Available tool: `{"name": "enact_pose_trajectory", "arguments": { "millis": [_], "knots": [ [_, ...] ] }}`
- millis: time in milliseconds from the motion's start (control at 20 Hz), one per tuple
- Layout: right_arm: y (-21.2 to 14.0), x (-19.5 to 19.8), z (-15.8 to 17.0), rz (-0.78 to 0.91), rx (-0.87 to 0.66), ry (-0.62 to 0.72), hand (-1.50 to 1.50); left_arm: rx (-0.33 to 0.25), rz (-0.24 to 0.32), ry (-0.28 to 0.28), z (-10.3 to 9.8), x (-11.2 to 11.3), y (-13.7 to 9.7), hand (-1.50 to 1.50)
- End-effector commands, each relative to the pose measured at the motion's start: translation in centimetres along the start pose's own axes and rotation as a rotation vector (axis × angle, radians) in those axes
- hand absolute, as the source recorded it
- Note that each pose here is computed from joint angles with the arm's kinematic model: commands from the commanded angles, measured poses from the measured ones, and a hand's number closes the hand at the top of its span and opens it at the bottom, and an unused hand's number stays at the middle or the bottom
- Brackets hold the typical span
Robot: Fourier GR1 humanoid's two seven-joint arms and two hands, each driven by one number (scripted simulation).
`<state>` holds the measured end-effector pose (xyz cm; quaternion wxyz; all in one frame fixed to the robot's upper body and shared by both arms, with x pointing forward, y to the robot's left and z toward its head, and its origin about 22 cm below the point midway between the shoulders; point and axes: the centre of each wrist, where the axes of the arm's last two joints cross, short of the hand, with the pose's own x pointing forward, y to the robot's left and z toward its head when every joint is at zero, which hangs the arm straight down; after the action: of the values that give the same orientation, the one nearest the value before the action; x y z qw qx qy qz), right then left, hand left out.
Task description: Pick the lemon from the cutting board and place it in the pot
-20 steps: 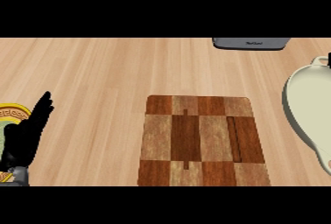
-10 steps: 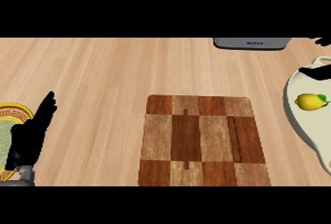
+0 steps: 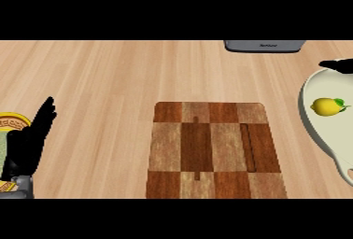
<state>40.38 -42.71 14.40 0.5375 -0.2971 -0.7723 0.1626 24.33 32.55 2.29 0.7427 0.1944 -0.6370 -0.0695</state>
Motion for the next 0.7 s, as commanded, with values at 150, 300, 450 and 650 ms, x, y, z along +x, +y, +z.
{"name": "enact_pose_trajectory", "arguments": {
  "millis": [150, 300, 450, 650],
  "knots": [
    [-3.8, -1.4, 1.4, -0.250, -0.084, 0.012, -1.50, 0.006, -0.013, 0.019, 0.3, 0.2, 0.9, 0.00],
    [-7.1, 0.4, 0.4, -0.291, -0.034, 0.029, -1.50, 0.014, -0.004, 0.010, 0.0, 0.3, -0.5, 0.00],
    [-9.1, -2.1, 3.2, -0.349, -0.007, 0.044, -1.50, 0.012, -0.024, 0.007, -0.3, 0.2, 1.9, 0.00],
    [-11.4, -5.2, 8.0, -0.383, -0.018, 0.047, -1.50, 0.014, -0.005, 0.019, 2.1, -1.3, 0.8, 0.00]
  ]
}}
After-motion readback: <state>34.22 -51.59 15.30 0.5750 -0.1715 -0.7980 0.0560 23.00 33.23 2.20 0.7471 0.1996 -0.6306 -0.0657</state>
